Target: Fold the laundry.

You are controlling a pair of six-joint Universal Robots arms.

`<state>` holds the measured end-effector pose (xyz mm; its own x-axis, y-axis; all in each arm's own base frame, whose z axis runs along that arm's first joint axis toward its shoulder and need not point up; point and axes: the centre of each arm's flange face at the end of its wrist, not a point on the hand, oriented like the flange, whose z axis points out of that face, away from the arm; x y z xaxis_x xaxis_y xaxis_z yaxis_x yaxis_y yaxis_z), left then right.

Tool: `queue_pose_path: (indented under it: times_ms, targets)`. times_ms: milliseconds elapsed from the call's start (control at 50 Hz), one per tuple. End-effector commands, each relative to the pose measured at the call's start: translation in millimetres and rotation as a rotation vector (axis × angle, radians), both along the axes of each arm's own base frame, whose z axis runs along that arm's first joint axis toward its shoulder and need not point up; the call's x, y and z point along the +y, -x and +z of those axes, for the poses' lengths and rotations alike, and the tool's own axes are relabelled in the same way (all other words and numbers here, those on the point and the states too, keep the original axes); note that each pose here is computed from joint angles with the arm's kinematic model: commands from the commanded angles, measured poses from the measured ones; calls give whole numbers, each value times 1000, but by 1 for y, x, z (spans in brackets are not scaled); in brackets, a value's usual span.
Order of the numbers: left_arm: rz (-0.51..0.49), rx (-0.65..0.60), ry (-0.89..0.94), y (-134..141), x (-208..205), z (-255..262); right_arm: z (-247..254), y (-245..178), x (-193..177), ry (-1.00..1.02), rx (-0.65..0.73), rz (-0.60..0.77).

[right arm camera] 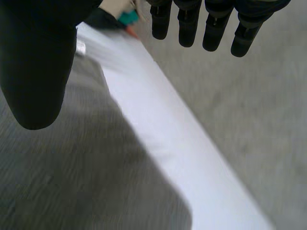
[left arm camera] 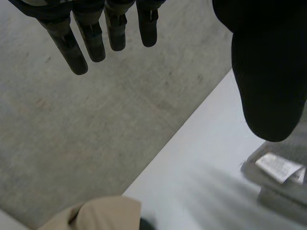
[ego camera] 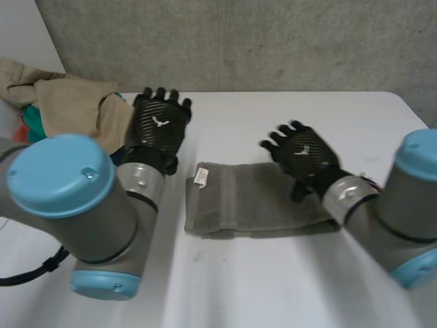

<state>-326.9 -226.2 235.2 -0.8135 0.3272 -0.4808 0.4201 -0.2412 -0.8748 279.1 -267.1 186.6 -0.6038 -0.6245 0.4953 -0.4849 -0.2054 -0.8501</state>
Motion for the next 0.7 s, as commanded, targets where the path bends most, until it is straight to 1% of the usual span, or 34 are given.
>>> queue_pose_path:
  times_ms: [20,40,120,160,260,280,340,360,420,440,500,520,600,660,700]
  targets:
    - [-65,-11,-14,26,5,-14,-25,52,-16,-202,49,-168]
    - [-66,-12,-15,27,5,-15,-29,57,-18,-210,63,-182]
    - [-68,-22,-28,26,7,-20,-58,78,-26,-243,190,-223]
    - [-70,-29,-38,25,9,-23,-60,83,-30,-229,215,-236]
    - [-65,-36,-46,21,11,-24,-52,87,-43,-122,230,-305]
    - [-63,-37,-46,20,11,-24,-40,86,-49,-50,215,-330]
    - [-60,-27,-39,17,13,-17,-15,75,-49,62,179,-327]
    - [-59,-24,-37,15,14,-14,1,62,-42,118,148,-293]
    - [-48,-18,-33,7,17,-9,11,33,-25,165,128,-199]
    - [-42,-20,-36,4,16,-9,10,9,-7,183,128,-117]
    - [-16,-22,-38,-5,13,-8,2,-31,22,203,128,28]
    - [-9,-19,-38,-7,12,-7,-9,-51,42,204,143,118]
    - [13,-21,-45,-14,8,-9,-35,-80,80,181,183,292]
    - [16,-12,-51,-15,7,-9,-50,-82,84,127,185,314]
    - [12,8,-52,-14,7,-7,-50,-81,85,95,151,313]
